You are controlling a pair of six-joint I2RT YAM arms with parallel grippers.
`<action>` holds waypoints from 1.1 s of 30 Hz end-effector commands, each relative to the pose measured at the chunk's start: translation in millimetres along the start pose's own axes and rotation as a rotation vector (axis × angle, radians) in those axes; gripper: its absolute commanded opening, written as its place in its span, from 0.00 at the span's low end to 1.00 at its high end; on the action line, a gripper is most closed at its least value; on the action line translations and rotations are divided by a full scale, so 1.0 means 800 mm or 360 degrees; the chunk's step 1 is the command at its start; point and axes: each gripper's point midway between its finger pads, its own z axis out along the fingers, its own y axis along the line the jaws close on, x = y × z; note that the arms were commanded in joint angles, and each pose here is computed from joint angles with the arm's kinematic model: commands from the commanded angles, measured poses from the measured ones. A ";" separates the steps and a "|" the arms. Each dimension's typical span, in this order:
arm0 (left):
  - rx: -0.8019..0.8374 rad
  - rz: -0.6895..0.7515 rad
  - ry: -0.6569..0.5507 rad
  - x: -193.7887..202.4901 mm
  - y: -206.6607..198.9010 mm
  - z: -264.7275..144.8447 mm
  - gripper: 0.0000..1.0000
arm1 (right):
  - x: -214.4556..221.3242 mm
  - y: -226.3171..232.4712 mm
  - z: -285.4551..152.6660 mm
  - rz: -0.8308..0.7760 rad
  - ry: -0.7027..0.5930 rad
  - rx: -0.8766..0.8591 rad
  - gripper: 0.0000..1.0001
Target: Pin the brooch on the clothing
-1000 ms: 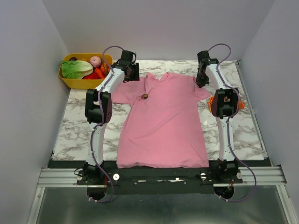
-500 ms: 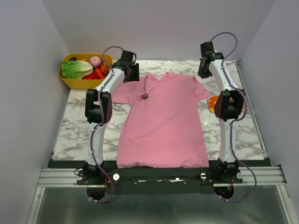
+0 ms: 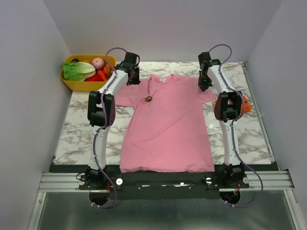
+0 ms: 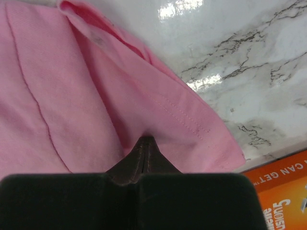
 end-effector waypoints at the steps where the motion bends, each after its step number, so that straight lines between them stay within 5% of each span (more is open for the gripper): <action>1: -0.0155 0.0044 0.0061 0.008 0.027 0.007 0.26 | 0.005 -0.022 0.000 -0.0048 0.0043 0.0137 0.01; 33: -0.0507 -0.0172 0.0443 0.078 0.128 0.058 0.03 | 0.008 -0.092 0.032 -0.0037 0.0116 0.0261 0.00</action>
